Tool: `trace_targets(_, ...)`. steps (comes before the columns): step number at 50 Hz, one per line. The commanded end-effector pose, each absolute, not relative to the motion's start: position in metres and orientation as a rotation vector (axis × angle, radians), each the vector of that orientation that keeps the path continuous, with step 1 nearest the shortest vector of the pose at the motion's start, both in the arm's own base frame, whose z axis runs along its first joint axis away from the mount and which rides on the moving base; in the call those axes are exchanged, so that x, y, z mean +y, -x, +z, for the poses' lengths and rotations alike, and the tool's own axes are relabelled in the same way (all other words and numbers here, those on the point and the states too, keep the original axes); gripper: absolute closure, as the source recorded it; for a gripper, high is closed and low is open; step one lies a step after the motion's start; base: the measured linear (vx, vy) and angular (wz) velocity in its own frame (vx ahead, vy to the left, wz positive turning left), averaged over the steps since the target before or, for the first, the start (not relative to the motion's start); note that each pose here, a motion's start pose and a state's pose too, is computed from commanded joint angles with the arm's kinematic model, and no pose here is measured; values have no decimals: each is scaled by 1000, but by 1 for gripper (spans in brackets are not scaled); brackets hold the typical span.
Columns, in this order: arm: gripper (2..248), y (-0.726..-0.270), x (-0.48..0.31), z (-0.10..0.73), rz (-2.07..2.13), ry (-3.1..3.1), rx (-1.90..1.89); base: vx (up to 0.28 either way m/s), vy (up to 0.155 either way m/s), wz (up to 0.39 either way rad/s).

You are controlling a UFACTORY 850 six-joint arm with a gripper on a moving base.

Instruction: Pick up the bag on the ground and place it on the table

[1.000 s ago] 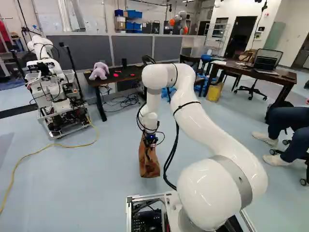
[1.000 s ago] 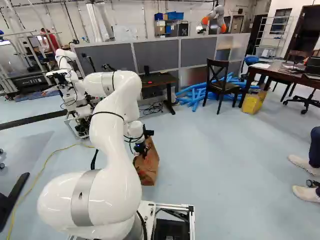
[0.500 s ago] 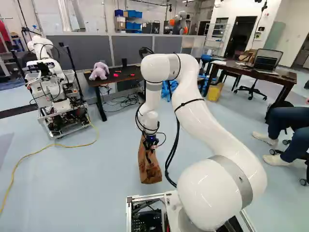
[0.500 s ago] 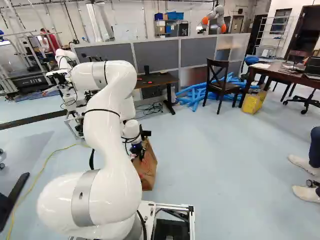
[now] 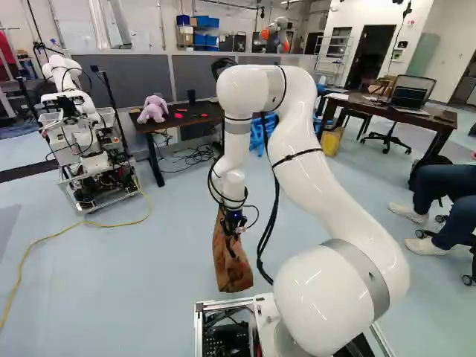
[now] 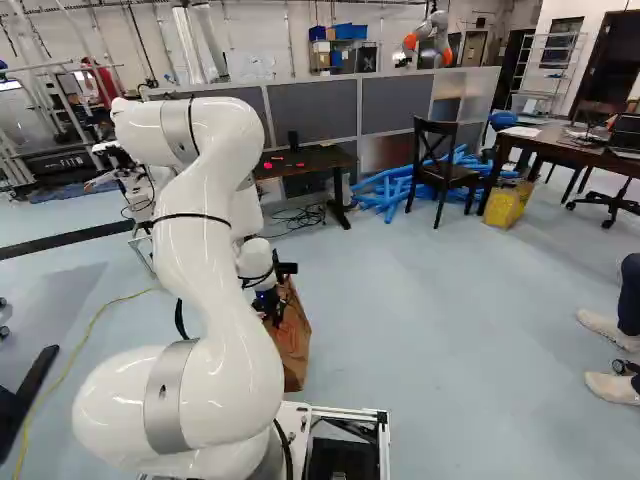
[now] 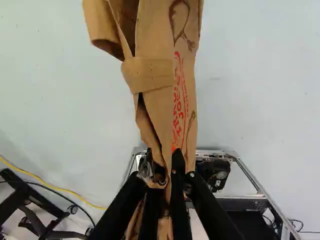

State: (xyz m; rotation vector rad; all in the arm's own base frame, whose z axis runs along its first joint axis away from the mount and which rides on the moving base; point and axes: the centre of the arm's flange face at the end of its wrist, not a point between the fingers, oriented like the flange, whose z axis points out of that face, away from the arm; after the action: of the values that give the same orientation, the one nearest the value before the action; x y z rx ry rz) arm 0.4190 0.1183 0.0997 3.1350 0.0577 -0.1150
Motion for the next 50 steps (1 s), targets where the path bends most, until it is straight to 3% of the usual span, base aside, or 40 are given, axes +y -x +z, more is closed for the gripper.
trace_targets(50, 227, -355, 98, 173, 60, -3141, 58, 0, 0, 0)
